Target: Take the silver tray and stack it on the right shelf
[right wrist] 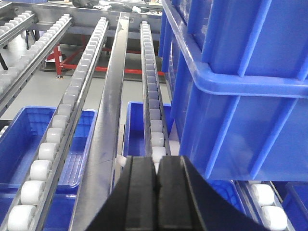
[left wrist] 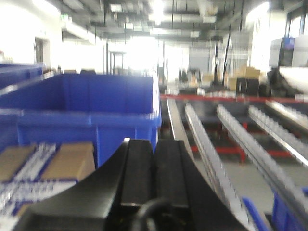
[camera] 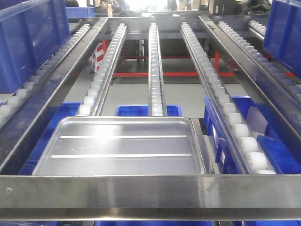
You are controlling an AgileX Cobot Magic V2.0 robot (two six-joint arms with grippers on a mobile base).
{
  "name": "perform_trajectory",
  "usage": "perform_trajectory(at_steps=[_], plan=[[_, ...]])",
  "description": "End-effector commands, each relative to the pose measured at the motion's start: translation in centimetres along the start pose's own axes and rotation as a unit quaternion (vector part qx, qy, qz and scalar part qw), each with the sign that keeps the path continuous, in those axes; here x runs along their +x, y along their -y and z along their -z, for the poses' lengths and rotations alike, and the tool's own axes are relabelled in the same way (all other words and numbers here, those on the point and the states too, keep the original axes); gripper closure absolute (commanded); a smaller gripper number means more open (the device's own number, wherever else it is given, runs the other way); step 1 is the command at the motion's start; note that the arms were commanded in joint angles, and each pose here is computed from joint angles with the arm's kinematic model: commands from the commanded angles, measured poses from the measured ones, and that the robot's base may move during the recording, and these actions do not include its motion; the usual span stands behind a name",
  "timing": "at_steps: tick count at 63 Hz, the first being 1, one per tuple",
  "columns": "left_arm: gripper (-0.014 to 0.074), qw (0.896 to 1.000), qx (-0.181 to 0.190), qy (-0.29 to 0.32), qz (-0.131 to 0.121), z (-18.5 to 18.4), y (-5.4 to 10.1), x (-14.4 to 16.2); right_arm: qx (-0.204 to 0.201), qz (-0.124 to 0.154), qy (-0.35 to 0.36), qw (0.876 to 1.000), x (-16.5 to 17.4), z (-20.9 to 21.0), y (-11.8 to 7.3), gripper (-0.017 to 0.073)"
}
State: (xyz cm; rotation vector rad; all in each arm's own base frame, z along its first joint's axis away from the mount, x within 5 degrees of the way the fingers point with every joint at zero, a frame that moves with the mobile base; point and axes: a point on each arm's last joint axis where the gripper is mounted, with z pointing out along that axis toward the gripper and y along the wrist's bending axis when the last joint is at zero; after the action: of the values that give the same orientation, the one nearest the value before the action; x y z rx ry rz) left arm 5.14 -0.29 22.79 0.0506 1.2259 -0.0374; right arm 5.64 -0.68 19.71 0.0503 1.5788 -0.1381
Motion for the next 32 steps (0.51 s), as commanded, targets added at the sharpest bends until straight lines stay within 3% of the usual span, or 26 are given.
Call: perform_trajectory(at_steps=[1, 17, 25, 32], plan=[[0.0694, 0.997, -0.002, 0.076, 0.004, 0.3, 0.0, -0.9, 0.004, 0.002, 0.074, 0.997, -1.7, 0.3, 0.1, 0.0503], [0.0694, 0.995, -0.009, 0.095, 0.024, 0.2, -0.2, -2.4, 0.009, -0.010, 0.166, 0.986, -4.3, 0.9, 0.3, 0.0503], [0.0694, 0.995, -0.006, 0.099, 0.024, -0.4, -0.2, -5.8, 0.011, -0.011, 0.209, 0.978, -8.0, 1.9, 0.5, 0.0503], [0.0694, 0.998, 0.002, 0.061, 0.004, -1.4, -0.1, -9.1, 0.011, -0.012, 0.225, 0.974, -12.1, 2.2, 0.7, 0.0503]])
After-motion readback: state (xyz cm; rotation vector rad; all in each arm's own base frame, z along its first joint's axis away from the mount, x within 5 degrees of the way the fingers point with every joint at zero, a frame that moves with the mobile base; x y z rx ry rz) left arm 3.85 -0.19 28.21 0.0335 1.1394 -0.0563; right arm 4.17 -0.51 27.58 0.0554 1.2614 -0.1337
